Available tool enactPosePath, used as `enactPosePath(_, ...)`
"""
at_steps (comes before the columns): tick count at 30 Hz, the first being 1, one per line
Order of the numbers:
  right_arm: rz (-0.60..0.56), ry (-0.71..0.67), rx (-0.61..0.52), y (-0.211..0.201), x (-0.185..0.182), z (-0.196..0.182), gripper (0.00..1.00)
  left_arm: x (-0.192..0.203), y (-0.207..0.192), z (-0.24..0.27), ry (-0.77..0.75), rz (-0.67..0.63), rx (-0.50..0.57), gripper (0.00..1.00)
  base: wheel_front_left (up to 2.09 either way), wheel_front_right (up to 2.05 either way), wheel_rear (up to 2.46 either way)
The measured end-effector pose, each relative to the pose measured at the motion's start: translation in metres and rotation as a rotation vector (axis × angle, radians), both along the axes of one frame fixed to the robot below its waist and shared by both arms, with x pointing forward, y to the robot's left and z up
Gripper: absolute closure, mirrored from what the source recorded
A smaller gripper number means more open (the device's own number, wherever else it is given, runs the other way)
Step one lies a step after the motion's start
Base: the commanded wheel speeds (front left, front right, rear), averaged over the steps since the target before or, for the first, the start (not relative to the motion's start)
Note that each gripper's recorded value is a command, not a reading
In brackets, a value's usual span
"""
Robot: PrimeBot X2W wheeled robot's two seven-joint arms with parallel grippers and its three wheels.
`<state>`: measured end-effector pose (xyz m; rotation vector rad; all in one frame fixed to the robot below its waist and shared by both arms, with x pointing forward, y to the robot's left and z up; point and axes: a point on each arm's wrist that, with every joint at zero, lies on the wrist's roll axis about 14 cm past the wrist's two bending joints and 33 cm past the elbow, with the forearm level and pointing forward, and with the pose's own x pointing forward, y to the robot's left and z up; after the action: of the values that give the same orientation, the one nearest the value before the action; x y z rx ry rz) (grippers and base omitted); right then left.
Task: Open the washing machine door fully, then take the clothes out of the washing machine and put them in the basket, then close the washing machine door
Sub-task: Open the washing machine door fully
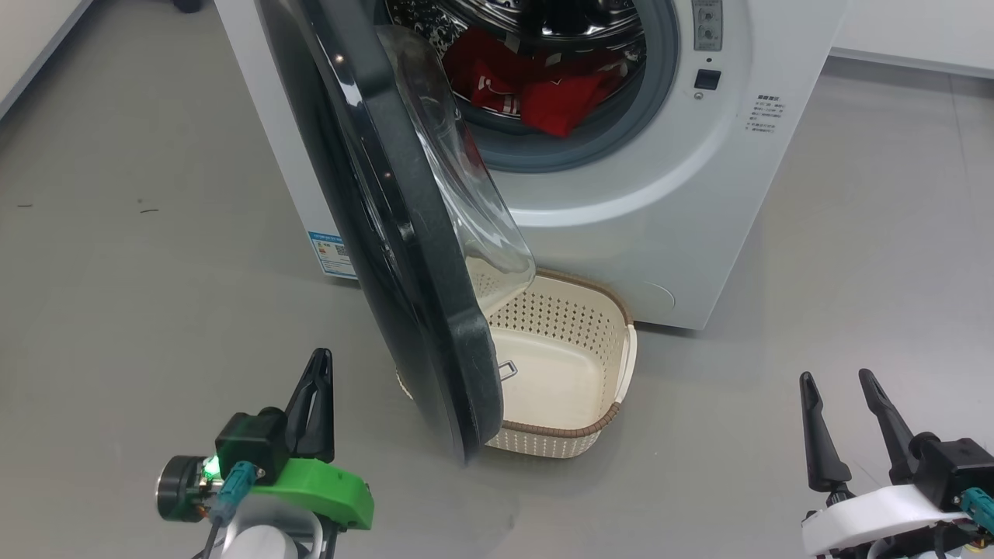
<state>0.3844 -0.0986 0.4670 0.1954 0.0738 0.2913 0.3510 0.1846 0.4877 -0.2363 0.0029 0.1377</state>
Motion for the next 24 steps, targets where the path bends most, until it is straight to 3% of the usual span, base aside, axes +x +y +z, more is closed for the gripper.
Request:
enactPosePath(11, -0.005, 0.0, -0.003, -0.001, 0.0, -0.001, 0.0, 0.007, 0.016, 0.049, -0.153, 0.046, -0.005, 1.0, 0.0, 0.0, 0.0)
enactPosePath(24, 0.001, -0.002, -0.002, 0.001, -0.001, 0.0, 0.0, 0.003, -0.006, 0.203, -0.629, -0.032, 0.047, 1.0, 0.0, 0.0, 0.0)
